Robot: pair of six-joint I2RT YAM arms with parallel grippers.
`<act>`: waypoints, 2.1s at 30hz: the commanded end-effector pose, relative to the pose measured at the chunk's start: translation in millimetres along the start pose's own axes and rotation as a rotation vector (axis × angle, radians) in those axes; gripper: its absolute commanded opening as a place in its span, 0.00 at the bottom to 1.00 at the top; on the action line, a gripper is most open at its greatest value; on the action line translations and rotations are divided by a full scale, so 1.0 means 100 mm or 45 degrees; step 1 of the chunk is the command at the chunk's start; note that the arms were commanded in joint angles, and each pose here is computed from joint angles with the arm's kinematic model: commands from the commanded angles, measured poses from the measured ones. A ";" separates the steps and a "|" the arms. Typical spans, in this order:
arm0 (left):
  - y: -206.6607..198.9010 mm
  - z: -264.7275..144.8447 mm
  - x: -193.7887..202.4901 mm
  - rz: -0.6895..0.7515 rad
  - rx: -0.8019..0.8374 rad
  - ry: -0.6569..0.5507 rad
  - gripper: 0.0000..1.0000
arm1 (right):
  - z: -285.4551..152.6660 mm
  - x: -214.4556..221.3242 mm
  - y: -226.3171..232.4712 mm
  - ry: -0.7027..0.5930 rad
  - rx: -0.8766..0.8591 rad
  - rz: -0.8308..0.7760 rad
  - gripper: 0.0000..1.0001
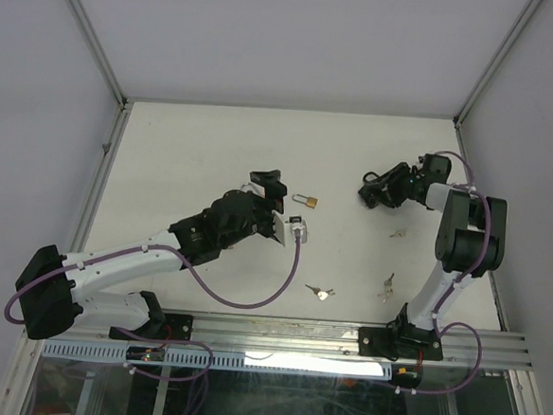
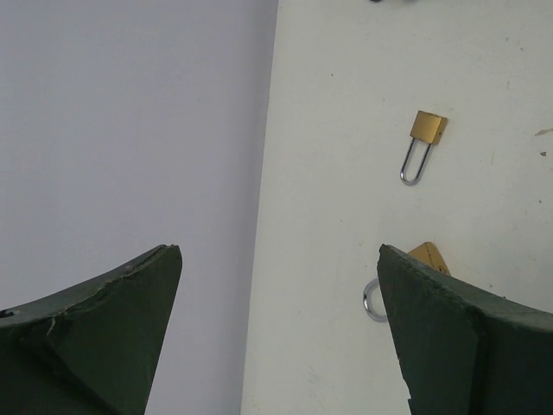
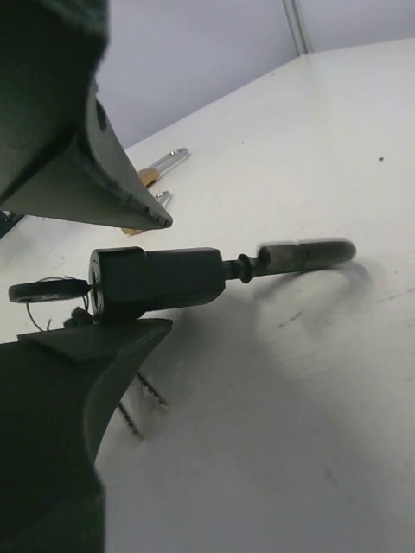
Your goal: Unlock with the key
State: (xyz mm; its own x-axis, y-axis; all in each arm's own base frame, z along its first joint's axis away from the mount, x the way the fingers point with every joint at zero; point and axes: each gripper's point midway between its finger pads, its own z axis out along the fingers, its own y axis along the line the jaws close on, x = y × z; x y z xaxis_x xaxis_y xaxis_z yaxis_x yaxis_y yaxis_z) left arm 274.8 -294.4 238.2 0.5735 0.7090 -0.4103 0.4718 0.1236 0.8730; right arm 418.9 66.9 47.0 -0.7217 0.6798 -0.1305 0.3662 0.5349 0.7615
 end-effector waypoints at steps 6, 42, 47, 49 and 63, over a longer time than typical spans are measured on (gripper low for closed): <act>0.10 -0.07 -0.16 -0.230 0.034 -0.037 0.99 | -0.24 -0.18 -0.10 -0.059 0.196 0.011 0.89; -0.86 -0.54 0.42 -1.316 0.716 0.166 0.99 | -1.53 3.13 -0.01 0.794 0.637 -1.231 0.59; -1.00 -0.61 0.41 -1.336 0.753 0.163 0.99 | -1.41 3.12 -0.20 0.755 0.746 -1.305 0.53; -1.02 -0.63 0.38 -1.349 0.774 0.146 0.99 | -1.37 3.04 -0.18 0.702 0.778 -1.336 0.50; -1.19 -0.73 0.25 -1.293 0.856 -0.005 0.99 | -0.99 3.11 -0.42 0.773 0.740 -1.453 0.37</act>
State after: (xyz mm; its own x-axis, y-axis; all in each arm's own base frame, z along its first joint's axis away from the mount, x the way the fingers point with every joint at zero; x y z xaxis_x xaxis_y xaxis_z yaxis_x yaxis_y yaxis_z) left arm 189.4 -229.4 125.8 -0.3741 0.5415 -0.7529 0.9165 0.3400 -0.2109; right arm 113.3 201.0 44.9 -0.8795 -0.4734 -0.0475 -0.4754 0.8787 0.0447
